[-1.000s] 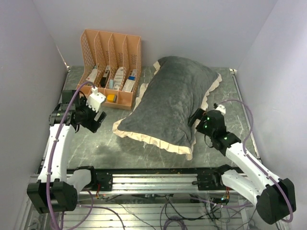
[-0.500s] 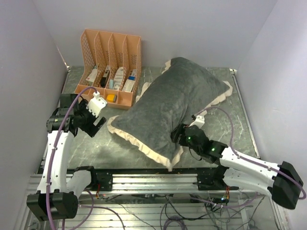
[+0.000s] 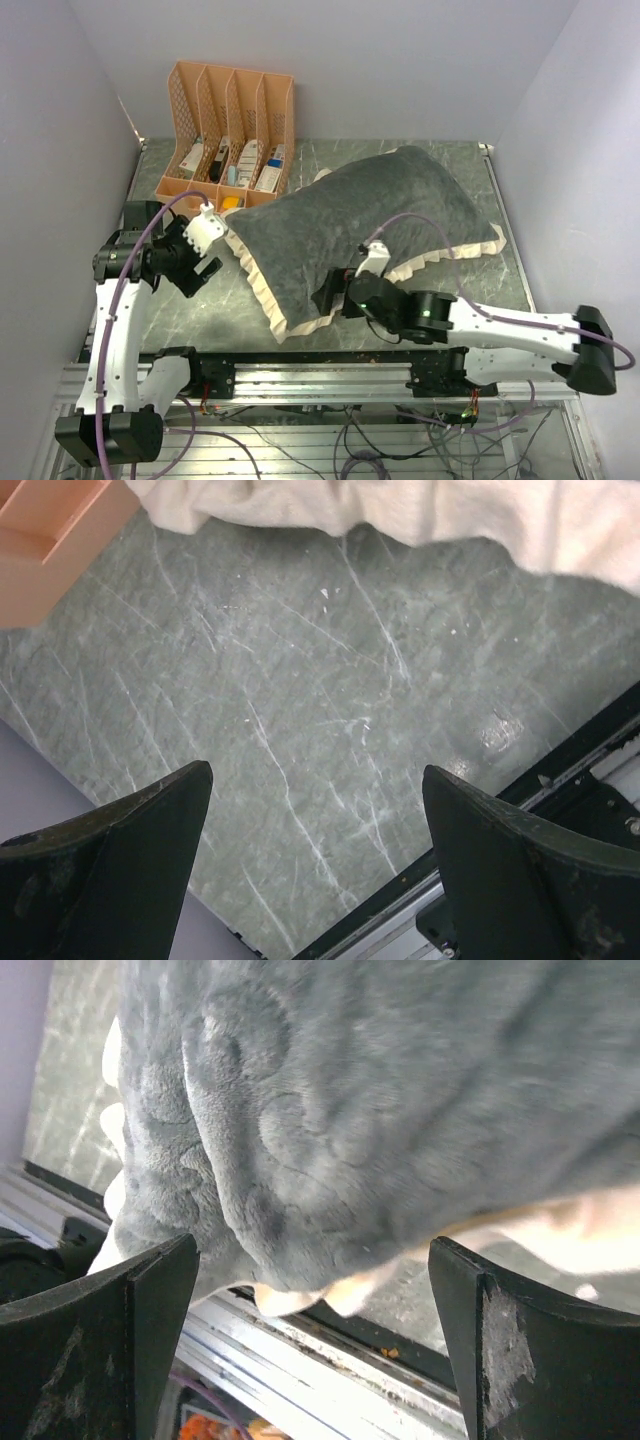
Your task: Remove the pillowcase from the pillow
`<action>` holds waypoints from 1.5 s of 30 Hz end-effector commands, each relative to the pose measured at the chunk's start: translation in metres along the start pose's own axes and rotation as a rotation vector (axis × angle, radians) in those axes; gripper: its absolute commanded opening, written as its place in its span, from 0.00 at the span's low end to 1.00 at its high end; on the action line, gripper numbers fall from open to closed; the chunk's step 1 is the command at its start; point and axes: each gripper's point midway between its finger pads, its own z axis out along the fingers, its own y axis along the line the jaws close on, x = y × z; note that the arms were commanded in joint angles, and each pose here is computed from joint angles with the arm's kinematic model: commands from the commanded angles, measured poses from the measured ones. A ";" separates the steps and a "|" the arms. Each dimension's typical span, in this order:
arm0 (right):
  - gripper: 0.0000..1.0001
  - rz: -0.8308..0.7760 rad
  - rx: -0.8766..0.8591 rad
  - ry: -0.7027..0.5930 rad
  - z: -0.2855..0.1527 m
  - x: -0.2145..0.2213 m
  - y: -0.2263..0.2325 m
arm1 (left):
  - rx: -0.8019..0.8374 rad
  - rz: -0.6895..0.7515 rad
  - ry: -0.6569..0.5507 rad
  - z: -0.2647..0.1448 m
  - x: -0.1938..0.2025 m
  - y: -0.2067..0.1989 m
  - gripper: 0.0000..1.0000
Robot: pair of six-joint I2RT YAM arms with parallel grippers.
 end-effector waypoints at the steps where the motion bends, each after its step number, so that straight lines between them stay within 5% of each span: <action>1: 1.00 0.076 0.119 -0.072 -0.035 -0.018 -0.042 | 0.067 0.101 -0.018 -0.009 0.000 -0.018 0.98; 12: 1.00 0.243 0.201 -0.145 -0.067 -0.003 -0.121 | 0.051 0.274 0.033 -0.016 0.020 -0.023 0.98; 22: 0.92 0.264 0.173 -0.135 -0.004 -0.042 -0.137 | 0.027 0.313 0.003 -0.017 0.026 -0.032 0.98; 27: 0.71 0.292 0.096 -0.095 0.021 -0.051 -0.138 | 0.018 0.315 0.009 -0.018 0.028 -0.032 0.98; 35: 0.03 0.304 -0.001 -0.068 0.009 -0.055 -0.114 | -0.009 0.344 -0.056 -0.018 0.024 -0.038 0.98; 45: 0.00 0.253 -0.046 -0.177 -0.058 -0.098 -0.070 | -0.014 0.364 -0.137 -0.024 0.010 -0.045 0.98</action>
